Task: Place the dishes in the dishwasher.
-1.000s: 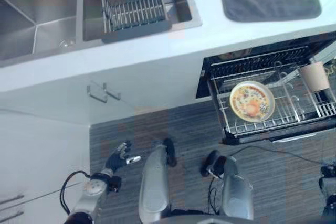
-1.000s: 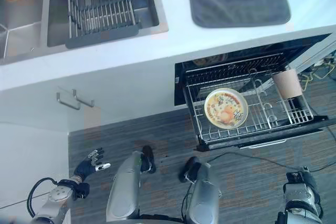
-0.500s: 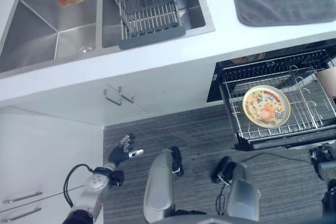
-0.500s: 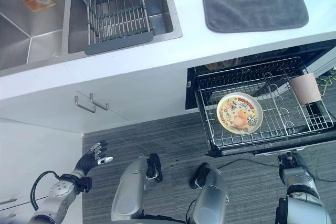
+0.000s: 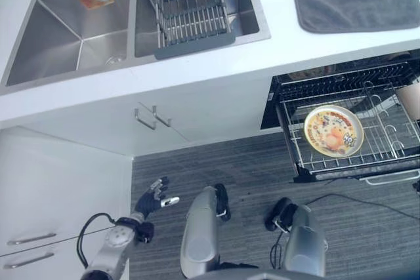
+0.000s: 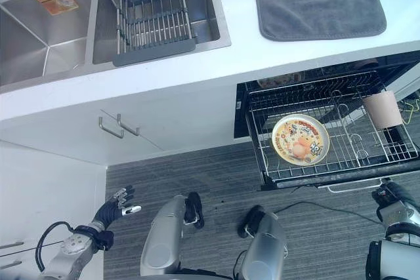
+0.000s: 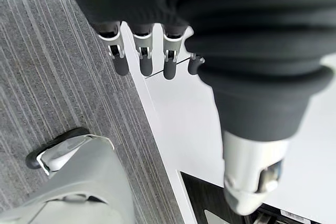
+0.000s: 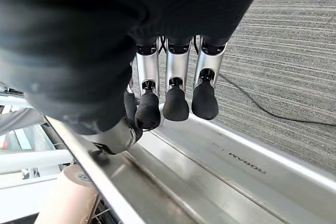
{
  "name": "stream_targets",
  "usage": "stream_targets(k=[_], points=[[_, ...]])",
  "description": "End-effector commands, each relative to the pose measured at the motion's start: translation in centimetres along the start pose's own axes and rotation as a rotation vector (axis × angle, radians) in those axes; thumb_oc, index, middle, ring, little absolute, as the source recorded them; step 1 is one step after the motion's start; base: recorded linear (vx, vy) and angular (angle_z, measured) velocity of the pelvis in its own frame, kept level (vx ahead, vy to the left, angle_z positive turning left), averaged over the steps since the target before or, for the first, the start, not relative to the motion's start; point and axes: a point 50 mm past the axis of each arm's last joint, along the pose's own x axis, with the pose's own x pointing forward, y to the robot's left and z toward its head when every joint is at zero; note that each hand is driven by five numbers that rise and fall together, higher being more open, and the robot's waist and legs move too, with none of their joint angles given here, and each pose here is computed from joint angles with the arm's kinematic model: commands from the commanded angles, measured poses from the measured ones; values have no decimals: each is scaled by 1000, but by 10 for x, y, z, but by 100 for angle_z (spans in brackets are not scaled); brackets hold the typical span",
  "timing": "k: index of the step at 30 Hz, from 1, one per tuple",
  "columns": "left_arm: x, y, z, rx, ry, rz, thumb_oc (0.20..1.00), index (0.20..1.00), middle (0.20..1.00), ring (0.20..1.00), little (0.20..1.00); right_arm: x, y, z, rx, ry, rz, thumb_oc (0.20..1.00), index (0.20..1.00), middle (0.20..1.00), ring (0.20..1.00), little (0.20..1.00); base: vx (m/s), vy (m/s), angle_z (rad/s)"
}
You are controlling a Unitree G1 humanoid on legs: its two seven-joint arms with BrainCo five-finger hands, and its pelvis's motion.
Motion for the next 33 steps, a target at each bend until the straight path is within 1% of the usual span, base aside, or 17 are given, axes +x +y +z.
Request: stream_targets(k=[1,5,9,11,16,20,22,29,33], points=[[-4,6,8,32,-54,-8,1000,1000,1000,1000,1000,-7,48,45,17,-131,188,200,200,200,200,200,45,11,6],[-5,2,3,48,-42,-23,1000,1000,1000,1000,1000,-9,64,47,10,-112,205,200,200,200,200,200,59,14,8],[-5,3,12,69,-62,-44,1000,1000,1000,1000,1000,-12,75,53,9,-137,234,200,200,200,200,200,51,-26,13],[-6,3,14,76,-64,-47,1000,1000,1000,1000,1000,-15,83,65,4,-174,247,200,200,200,200,200,50,-40,17],[-11,6,10,72,-50,-44,1000,1000,1000,1000,1000,-32,102,107,-30,-298,259,200,200,200,200,200,38,-8,11],[-21,11,-2,54,-36,-20,1000,1000,1000,1000,1000,-60,125,158,-55,-450,261,200,200,200,200,200,69,-21,14],[-25,11,-10,46,-23,-18,1000,1000,1000,1000,1000,-72,131,176,-85,-498,253,200,200,200,200,200,61,-7,18],[-38,15,-36,42,70,10,1000,1000,1000,1000,1000,-106,147,217,-154,-622,216,200,200,200,200,200,51,-24,7],[-46,28,-41,34,93,62,1000,1000,1000,1000,1000,-123,148,237,-150,-656,222,200,200,200,200,200,15,-66,18]])
